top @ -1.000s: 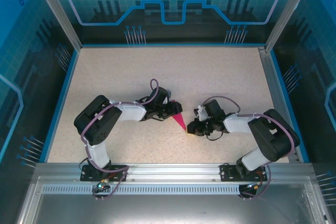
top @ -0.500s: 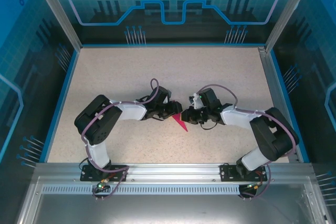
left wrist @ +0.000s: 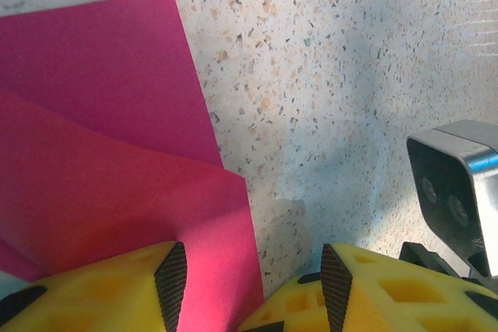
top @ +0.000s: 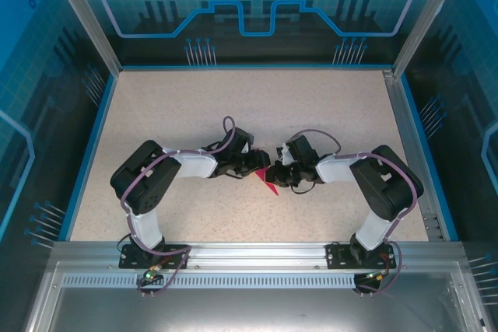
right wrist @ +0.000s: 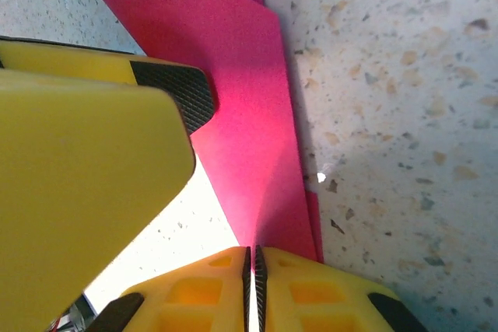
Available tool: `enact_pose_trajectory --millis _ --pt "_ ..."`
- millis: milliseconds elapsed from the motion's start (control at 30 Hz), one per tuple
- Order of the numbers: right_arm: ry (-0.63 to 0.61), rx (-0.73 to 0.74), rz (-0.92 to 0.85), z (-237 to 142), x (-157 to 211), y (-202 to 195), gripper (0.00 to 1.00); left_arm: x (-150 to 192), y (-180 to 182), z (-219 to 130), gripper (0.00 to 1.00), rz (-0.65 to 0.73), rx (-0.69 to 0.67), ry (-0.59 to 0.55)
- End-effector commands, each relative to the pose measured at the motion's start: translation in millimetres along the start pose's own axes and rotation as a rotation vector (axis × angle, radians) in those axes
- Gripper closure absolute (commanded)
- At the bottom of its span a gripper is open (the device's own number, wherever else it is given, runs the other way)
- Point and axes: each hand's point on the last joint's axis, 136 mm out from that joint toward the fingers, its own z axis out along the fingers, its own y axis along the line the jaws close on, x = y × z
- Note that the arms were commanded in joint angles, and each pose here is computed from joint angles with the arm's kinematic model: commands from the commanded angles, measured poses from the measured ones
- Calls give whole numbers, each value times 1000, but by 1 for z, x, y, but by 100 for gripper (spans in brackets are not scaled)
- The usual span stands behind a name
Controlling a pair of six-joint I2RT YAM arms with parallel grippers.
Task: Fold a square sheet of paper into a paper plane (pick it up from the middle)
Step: Fold the wing for the fifth time at the center of the table.
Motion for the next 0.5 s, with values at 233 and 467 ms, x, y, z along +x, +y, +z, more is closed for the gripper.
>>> enact_pose_trajectory --millis 233,467 --pt "77 150 34 -3 38 -46 86 15 14 7 46 14 -53 73" --pt "-22 -49 -21 -18 8 16 85 17 18 8 46 2 -59 74"
